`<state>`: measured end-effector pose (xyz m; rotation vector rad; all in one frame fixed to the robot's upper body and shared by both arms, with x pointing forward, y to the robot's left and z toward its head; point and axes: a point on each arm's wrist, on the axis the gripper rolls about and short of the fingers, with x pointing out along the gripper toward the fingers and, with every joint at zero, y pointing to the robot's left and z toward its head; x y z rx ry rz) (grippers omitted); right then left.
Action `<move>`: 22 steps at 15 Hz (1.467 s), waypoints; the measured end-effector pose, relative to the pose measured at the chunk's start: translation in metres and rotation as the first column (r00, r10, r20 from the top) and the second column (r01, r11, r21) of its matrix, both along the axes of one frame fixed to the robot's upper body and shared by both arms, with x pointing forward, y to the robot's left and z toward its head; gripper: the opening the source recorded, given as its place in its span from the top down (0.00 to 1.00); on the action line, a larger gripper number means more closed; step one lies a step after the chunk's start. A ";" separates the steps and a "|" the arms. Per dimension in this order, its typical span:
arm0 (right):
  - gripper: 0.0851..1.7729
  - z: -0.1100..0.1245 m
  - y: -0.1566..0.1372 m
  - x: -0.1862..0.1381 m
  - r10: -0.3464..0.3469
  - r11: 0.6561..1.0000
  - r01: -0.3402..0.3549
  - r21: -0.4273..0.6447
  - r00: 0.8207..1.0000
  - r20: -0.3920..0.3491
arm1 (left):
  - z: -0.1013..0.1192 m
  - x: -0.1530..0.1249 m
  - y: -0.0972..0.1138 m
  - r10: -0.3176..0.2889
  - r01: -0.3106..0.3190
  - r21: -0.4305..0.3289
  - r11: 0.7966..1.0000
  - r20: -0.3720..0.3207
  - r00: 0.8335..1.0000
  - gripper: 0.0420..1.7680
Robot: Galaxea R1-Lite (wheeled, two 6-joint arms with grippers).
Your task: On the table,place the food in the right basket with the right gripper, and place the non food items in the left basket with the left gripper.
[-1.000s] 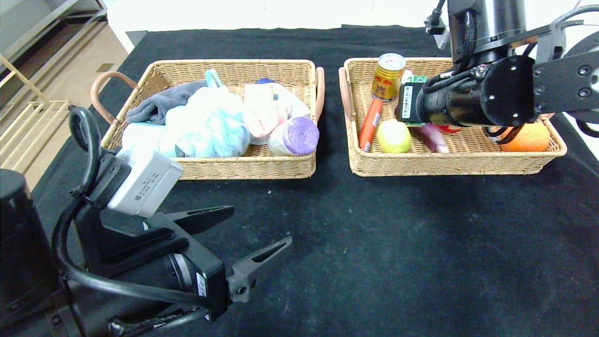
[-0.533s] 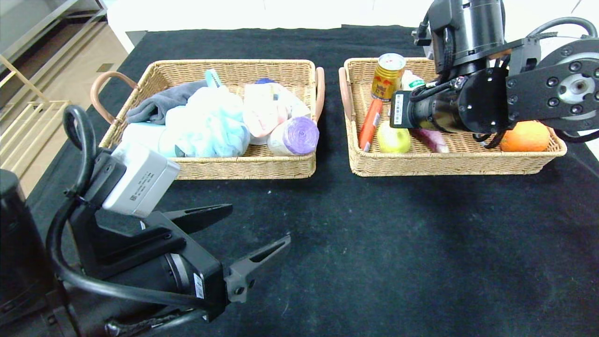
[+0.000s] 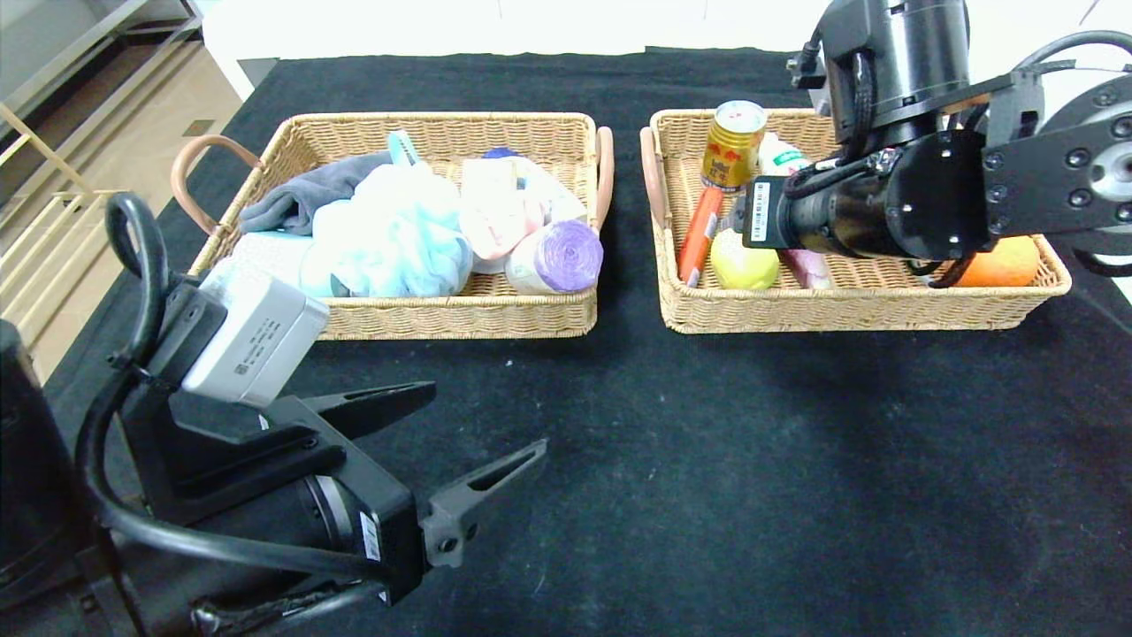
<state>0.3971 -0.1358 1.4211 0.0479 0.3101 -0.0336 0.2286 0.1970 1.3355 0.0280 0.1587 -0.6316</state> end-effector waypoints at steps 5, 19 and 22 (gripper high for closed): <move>0.11 -0.004 -0.025 -0.041 0.087 0.996 -0.088 -0.008 0.994 -0.064 | 0.007 0.004 0.008 0.135 -0.135 -0.010 0.991 0.032 0.990 0.03; 0.05 -0.030 -0.174 -0.210 0.329 0.944 -0.328 0.034 0.944 -0.030 | 0.006 -0.065 0.097 0.338 -0.342 0.100 0.934 0.061 0.939 0.03; 0.05 -0.045 -0.184 -0.245 0.342 0.940 -0.342 0.000 0.940 -0.012 | 0.002 -0.094 0.121 0.417 -0.422 0.083 0.903 0.074 0.906 0.03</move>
